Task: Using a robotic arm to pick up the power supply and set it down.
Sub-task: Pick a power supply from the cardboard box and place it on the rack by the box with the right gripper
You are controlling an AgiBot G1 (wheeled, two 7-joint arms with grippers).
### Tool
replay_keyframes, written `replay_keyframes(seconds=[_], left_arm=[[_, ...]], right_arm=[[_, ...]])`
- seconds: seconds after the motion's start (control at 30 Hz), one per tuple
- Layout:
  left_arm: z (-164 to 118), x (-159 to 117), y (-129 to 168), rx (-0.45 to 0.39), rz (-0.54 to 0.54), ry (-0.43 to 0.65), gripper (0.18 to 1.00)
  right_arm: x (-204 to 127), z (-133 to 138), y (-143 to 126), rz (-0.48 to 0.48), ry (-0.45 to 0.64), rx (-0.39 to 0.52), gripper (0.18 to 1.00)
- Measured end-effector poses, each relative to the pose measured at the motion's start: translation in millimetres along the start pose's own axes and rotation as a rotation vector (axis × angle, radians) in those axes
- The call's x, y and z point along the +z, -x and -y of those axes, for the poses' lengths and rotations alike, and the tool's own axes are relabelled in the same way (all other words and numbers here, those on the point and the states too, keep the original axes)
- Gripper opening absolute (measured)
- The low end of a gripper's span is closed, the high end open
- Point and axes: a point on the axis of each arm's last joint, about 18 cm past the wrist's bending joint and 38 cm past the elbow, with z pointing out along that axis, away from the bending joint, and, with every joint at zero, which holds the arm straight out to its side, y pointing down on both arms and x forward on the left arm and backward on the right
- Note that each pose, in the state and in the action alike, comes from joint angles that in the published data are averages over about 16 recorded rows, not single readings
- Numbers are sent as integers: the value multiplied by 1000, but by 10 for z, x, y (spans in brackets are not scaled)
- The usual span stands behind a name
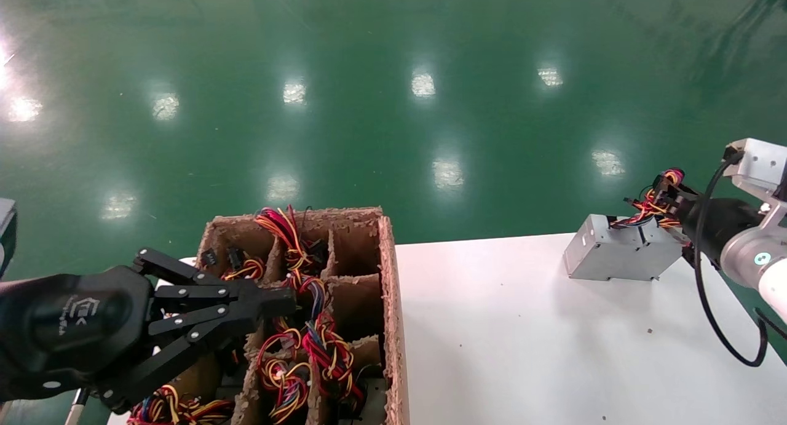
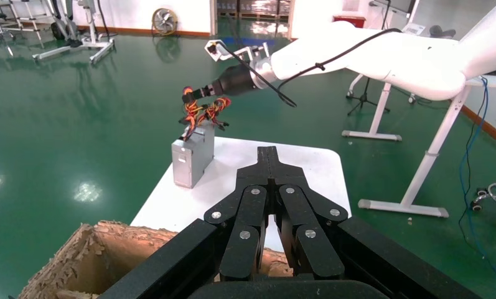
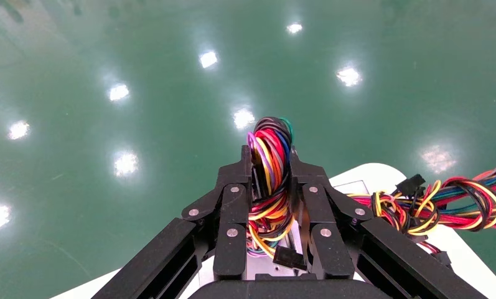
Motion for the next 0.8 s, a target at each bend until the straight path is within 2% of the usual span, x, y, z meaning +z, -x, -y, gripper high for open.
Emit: replay_keyframes(seconds=[0.5,0.8], left_arm=[[0,0,0,0,0,0,191],[0,0,0,0,0,0,191]], right_arm=[[1,3,-19,-20,10,-45,297],[-33,95,-98,-39,-8,-45,386]])
